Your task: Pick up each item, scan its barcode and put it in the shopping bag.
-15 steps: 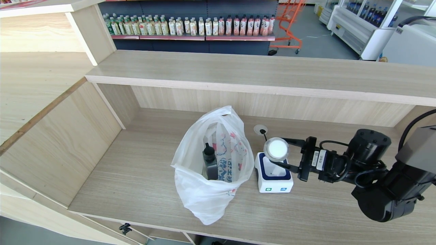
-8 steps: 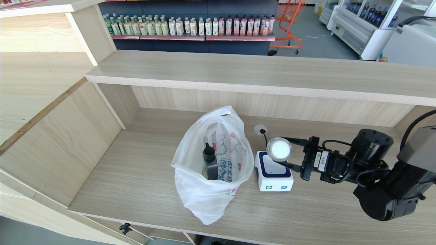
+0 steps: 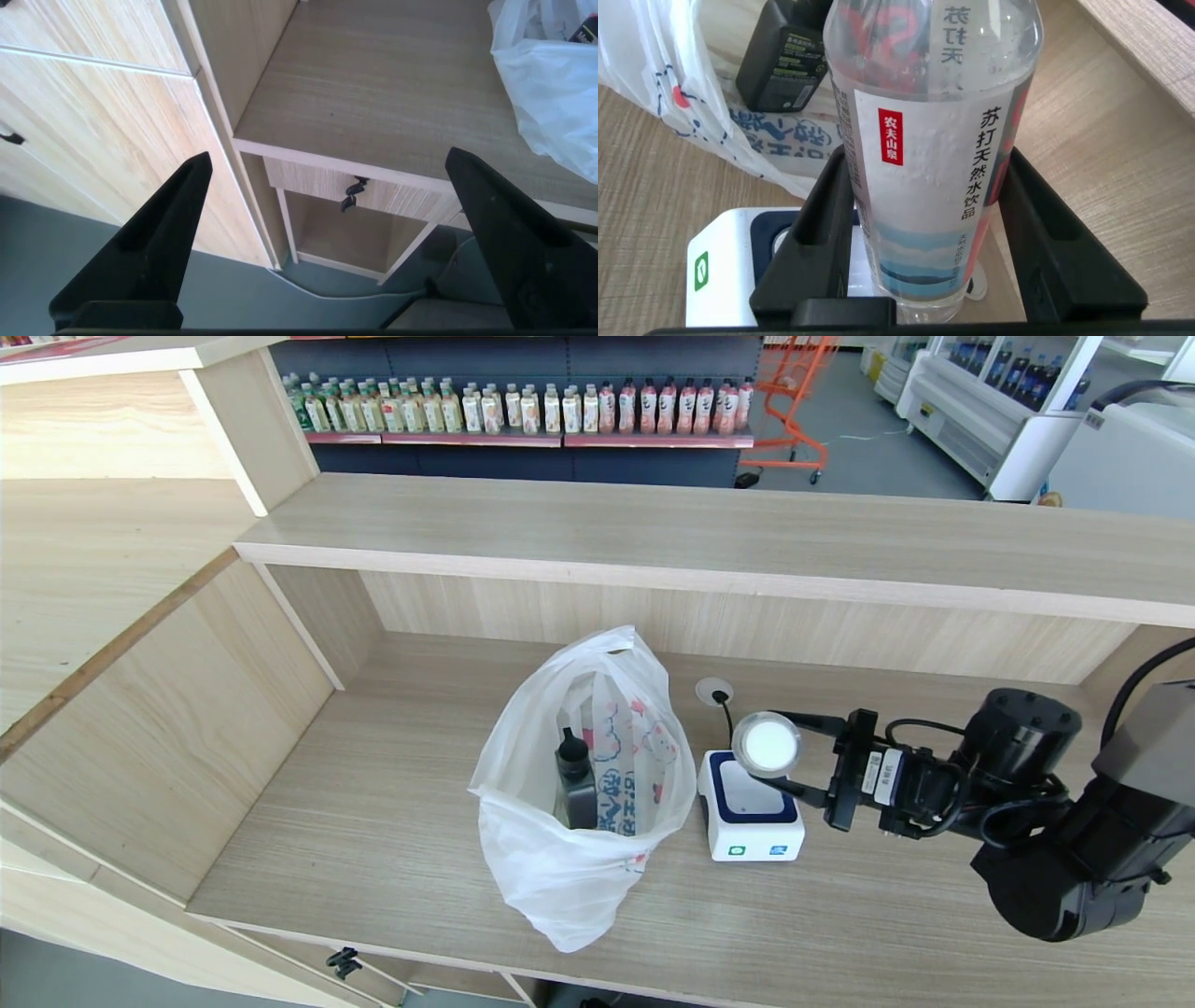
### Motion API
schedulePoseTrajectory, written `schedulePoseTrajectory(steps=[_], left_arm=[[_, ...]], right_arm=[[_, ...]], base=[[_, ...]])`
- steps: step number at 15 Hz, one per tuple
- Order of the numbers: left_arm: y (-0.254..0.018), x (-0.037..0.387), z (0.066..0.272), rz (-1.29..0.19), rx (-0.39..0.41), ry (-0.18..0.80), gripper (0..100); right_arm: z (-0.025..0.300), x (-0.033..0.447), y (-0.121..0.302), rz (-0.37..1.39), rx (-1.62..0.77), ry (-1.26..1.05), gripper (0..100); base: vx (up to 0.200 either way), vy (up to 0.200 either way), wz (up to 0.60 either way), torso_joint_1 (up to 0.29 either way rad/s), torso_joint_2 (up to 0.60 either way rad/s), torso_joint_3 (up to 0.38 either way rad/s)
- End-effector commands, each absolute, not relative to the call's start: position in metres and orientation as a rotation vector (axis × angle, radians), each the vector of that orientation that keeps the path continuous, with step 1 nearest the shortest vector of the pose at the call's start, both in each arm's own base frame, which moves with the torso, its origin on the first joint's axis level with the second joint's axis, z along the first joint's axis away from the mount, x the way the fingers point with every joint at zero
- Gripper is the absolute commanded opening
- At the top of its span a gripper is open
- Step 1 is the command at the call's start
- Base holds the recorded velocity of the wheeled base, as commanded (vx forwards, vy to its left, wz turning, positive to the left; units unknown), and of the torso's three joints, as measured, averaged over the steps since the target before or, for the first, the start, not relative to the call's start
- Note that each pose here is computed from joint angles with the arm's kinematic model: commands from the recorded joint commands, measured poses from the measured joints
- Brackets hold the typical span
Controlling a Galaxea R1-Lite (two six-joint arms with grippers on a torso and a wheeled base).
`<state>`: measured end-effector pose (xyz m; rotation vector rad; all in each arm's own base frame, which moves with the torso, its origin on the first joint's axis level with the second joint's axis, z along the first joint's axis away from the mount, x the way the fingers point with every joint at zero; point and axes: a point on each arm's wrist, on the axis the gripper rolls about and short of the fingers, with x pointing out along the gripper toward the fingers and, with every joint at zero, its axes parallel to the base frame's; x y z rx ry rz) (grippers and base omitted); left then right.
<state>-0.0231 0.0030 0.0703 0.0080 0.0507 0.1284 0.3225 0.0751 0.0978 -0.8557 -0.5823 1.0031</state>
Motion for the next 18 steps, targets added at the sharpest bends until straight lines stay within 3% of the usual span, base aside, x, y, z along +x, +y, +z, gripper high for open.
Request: schedulePoseTrajectory(steps=[1,4,6,9,14,18], left_arm=[[0.003,-0.023,0.07,0.129,0.008,0.052,100],[0.003,-0.023,0.07,0.129,0.008,0.052,100],[0.003,-0.023,0.07,0.129,0.008,0.052,100],[0.003,-0.023,0.07,0.129,0.008,0.052,100],[0.003,-0.023,0.07,0.129,0.008,0.052,100],[0.003,-0.023,0.07,0.129,0.008,0.052,100]], right_arm=[[0.105,0.319,0.077,1.001,-0.86,-0.605,0],[0.132,0.309,0.081,1.0,-0.812,-0.646,0],[0.169,0.286,0.091,0.987,-0.689,-0.661,0],[0.189,0.261,0.121,0.97,-0.457,-0.561,0],[0.194,0.288,0.183,0.84,-0.135,-0.385,0],[0.162,0.332,0.201,0.823,-0.089,-0.283,0]], base=[[0.0,0.0,0.0,0.0,0.0,0.0],[0.0,0.0,0.0,0.0,0.0,0.0],[0.0,0.0,0.0,0.0,0.0,0.0],[0.0,0.0,0.0,0.0,0.0,0.0],[0.0,0.0,0.0,0.0,0.0,0.0],[0.0,0.0,0.0,0.0,0.0,0.0]])
